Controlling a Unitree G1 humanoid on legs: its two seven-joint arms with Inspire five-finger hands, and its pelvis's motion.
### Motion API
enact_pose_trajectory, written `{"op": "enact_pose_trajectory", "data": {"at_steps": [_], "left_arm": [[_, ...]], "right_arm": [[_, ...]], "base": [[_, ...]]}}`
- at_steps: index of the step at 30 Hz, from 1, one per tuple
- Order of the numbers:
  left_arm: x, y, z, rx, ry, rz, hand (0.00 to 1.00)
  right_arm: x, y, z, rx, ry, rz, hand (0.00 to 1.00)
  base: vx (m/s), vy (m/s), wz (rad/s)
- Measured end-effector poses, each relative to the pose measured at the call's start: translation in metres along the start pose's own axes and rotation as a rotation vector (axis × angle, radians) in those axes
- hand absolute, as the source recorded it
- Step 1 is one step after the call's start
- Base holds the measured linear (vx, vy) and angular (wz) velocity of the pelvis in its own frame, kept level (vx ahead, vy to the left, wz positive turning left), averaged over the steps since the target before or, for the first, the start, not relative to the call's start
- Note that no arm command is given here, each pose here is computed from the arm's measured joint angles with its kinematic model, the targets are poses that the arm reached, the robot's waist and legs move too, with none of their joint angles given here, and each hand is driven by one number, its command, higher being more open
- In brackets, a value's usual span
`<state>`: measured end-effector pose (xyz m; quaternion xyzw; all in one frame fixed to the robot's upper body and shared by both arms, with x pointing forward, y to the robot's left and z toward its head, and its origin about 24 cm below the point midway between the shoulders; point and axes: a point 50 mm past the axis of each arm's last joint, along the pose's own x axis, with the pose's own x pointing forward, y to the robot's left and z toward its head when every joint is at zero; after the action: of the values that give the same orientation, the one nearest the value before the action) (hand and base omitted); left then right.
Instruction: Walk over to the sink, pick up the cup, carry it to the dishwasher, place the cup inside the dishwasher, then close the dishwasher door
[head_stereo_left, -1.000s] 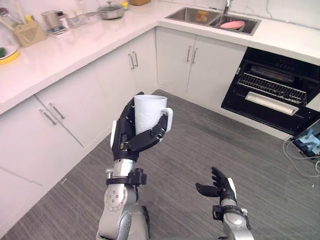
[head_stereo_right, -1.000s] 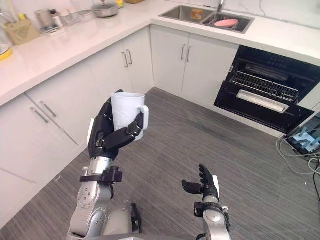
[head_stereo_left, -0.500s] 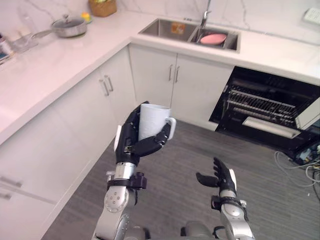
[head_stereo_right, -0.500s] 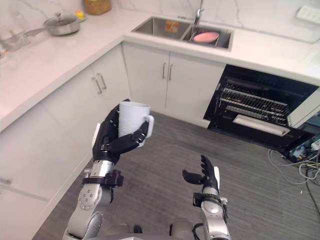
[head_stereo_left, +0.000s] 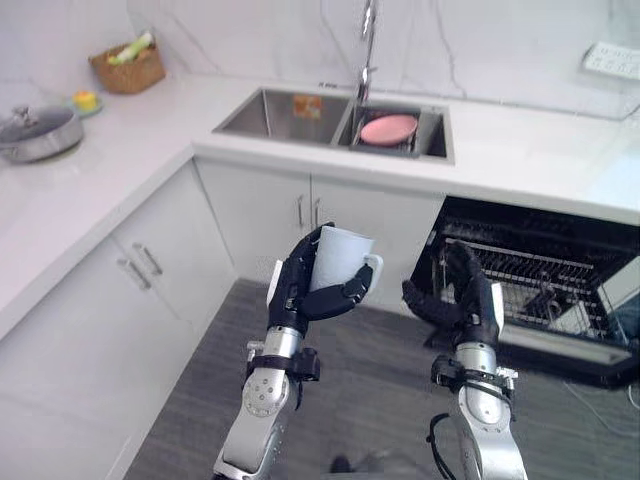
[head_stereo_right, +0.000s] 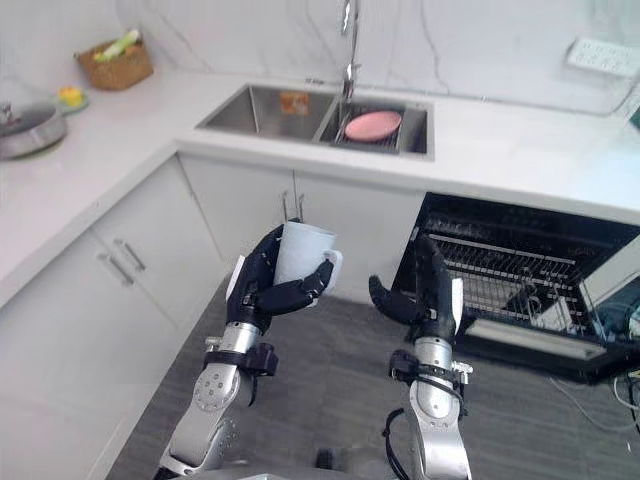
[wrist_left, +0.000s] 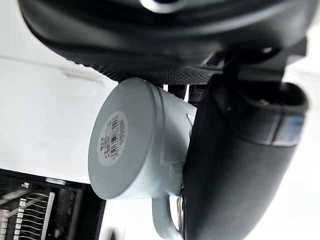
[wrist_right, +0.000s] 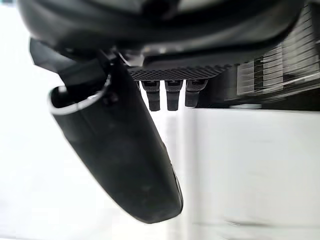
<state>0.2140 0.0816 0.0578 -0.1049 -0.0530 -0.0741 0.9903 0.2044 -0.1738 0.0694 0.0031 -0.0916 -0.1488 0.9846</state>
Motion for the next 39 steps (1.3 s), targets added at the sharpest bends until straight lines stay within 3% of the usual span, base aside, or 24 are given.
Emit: {"op": "enact_pose_trajectory", "data": {"at_steps": [4,11,21,28,33,39], "left_arm": [[-0.005,0.001,-0.004,-0.011,0.019,0.013,0.30],[-0.019,0.010,-0.014,0.026,0.081,0.031,0.30],[-0.017,0.037,-0.013,0.089,0.064,0.139,0.30],[-0.006,0.029,-0.028,0.070,0.111,0.135,0.30],[-0.001,0.033,-0.014,0.064,0.046,0.157,0.30],[0.001,0.048,-0.010,0.093,0.031,0.223,0.30]], "right_arm": [[0.004,0.007,0.001,0.007,-0.014,0.031,0.90],[-0.007,0.011,-0.027,-0.016,0.128,0.071,0.90],[0.009,0.056,-0.030,0.033,0.111,0.267,0.90],[0.008,0.024,-0.038,-0.022,0.145,0.217,0.90],[0.004,0.030,-0.017,0.139,0.077,0.256,0.90],[-0.004,0.037,-0.022,0.246,0.130,0.340,0.90]], "base": [[0.46,0.139,-1.07],[0.47,0.307,-1.16],[0.22,0.062,-0.79],[0.27,-0.100,-0.19],[0.19,0.038,-0.48],[0.16,0.154,-0.54]]}}
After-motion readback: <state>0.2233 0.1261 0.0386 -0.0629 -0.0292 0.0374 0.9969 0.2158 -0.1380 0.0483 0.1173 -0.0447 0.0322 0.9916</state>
